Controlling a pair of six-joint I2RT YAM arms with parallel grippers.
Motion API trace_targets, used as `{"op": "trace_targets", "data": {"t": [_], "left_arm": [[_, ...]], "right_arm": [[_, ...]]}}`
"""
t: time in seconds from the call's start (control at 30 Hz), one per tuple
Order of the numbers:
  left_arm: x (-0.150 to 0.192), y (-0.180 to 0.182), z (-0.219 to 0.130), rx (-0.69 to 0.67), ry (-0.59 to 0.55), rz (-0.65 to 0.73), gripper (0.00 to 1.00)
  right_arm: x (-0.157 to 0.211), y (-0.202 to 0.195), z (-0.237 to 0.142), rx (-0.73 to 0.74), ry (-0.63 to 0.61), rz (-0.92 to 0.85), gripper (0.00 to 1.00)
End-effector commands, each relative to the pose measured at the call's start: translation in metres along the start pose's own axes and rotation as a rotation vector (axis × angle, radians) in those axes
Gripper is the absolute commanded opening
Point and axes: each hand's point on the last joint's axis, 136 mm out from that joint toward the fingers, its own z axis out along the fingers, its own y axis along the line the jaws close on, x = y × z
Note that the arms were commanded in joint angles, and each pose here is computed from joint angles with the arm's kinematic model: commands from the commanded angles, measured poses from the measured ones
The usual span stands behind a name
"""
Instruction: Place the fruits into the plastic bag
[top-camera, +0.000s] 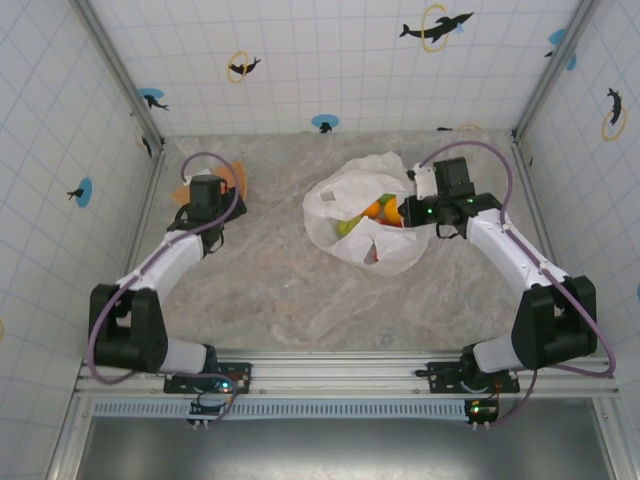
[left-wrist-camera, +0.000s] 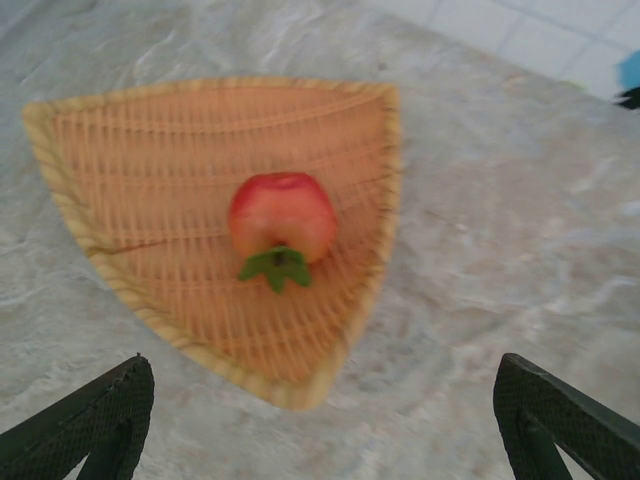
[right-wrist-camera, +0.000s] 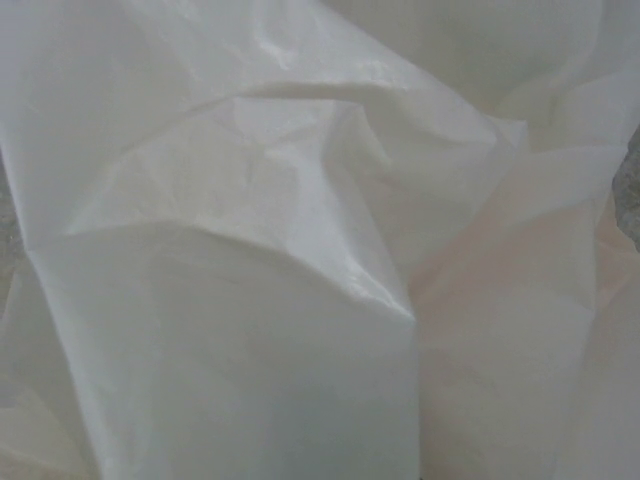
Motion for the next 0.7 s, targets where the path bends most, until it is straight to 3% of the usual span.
{"op": "trace_targets", "data": {"t": [0.0,0.23,0.67], "left_arm": [[-0.015,0.013,0.017,-0.042,0.017,-0.037,0.9],[-0.025,0.015,0.06,-0.022,0.087,-0.059,0.91],[-0.012,0.012,0.122,-0.003,0.206,-0.059,0.88]], "right_arm": [[-0.02,0.009,-0.002,-0.026,-0.048,-0.015,0.0],[-0.014,0.009,-0.002,-0.026,-0.04,-0.018,0.0],[-0.012,0.014,-0.002,-0.048,-0.041,-0.016,0.0]]}}
